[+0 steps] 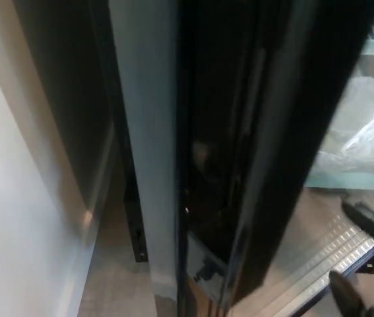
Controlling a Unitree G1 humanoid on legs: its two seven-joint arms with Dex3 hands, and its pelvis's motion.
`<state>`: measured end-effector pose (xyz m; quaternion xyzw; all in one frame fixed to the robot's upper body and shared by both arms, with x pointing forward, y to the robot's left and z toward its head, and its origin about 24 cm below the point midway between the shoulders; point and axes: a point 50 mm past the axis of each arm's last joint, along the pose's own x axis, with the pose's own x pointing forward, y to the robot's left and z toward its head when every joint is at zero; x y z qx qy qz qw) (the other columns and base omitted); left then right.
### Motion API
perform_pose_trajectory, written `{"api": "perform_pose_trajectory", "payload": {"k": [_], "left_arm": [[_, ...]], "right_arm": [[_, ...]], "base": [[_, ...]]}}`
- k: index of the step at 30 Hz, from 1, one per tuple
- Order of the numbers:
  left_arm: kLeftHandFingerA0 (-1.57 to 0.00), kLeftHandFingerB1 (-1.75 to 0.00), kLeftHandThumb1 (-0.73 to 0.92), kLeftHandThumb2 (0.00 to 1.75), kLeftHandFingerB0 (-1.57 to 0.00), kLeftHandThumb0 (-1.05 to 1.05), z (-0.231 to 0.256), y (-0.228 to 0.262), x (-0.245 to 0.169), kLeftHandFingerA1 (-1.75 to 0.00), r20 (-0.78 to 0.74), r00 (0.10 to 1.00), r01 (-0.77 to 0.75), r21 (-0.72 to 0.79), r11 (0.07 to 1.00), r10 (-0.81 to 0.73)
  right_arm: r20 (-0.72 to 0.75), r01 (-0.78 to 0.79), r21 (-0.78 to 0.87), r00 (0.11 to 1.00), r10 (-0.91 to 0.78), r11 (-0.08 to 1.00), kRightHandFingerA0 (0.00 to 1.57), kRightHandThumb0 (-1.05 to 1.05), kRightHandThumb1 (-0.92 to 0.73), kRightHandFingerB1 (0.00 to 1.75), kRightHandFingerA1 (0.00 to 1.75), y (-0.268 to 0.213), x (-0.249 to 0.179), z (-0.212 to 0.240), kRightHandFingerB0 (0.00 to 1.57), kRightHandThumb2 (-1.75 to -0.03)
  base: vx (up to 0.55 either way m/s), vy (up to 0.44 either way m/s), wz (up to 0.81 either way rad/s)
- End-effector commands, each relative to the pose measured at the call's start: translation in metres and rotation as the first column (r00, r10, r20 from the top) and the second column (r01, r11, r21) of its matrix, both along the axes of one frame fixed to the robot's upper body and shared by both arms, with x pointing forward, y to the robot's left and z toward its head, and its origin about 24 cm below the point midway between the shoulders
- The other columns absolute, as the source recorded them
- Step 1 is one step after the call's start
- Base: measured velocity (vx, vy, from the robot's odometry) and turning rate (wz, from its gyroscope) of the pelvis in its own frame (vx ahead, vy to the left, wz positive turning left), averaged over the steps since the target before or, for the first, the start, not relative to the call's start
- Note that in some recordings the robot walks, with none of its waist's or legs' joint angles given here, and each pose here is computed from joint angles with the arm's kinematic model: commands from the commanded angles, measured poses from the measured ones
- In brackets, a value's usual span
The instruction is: The robot stands in front of a refrigerator with an opened door and closes the door by swing its right hand at the door
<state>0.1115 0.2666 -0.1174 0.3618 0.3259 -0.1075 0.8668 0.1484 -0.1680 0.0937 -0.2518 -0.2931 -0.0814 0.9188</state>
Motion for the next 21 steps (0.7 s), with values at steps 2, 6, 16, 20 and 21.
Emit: {"api": "perform_pose_trajectory", "payload": {"k": [2, 6, 16, 20, 21], "left_arm": [[-0.3, -0.32, 0.86, 0.66, -0.33, -0.67, 0.001, 0.002, -0.001, -0.33, 0.002, 0.999, 0.051, 0.023, 0.998, -0.051], [-0.32, -0.32, 0.86, 0.66, -0.33, -0.68, 0.002, 0.002, 0.002, -0.33, 0.009, 0.999, 0.046, 0.021, 0.999, -0.046], [-0.34, -0.32, 0.86, 0.66, -0.35, -0.68, 0.003, 0.001, 0.007, -0.34, 0.017, 0.998, 0.062, 0.027, 0.998, -0.063], [-0.34, -0.32, 0.86, 0.67, -0.34, -0.68, 0.004, 0.001, 0.009, -0.34, 0.022, 0.998, 0.064, 0.029, 0.998, -0.064], [-0.34, -0.32, 0.86, 0.67, -0.34, -0.68, 0.004, 0.001, 0.009, -0.34, 0.02, 0.998, 0.063, 0.028, 0.998, -0.064]], "right_arm": [[0.877, 0.062, 0.005, 0.479, -0.034, 0.998, 0.18, -0.74, -0.57, 0.47, 0.47, 0.009, -0.059, 0.161, 0.27, -0.95], [0.865, 0.04, -0.028, 0.501, 0.004, 0.999, 0.18, -0.74, -0.56, 0.51, 0.5, 0.018, -0.038, 0.168, 0.34, -0.94], [0.38, 0.059, -0.49, 0.912, 0.153, 0.87, 0.0, -0.31, -0.63, 0.46, 0.48, 0.045, 0.109, 0.131, 0.0, -1.14], [0.216, 0.081, -0.626, 0.974, 0.072, 0.775, 0.17, -0.58, -0.88, 0.28, 0.28, 0.036, 0.161, 0.114, 0.22, -0.67], [0.197, 0.083, -0.642, 0.978, 0.06, 0.762, 0.17, -0.58, -0.88, 0.28, 0.28, 0.034, 0.168, 0.111, 0.22, -0.67]], "base": [[0.0, 0.0, 0.0], [0.0, 0.0, 0.0], [0.0, 0.0, 0.0], [0.0, 0.0, 0.0], [0.0, 0.0, 0.0]]}}
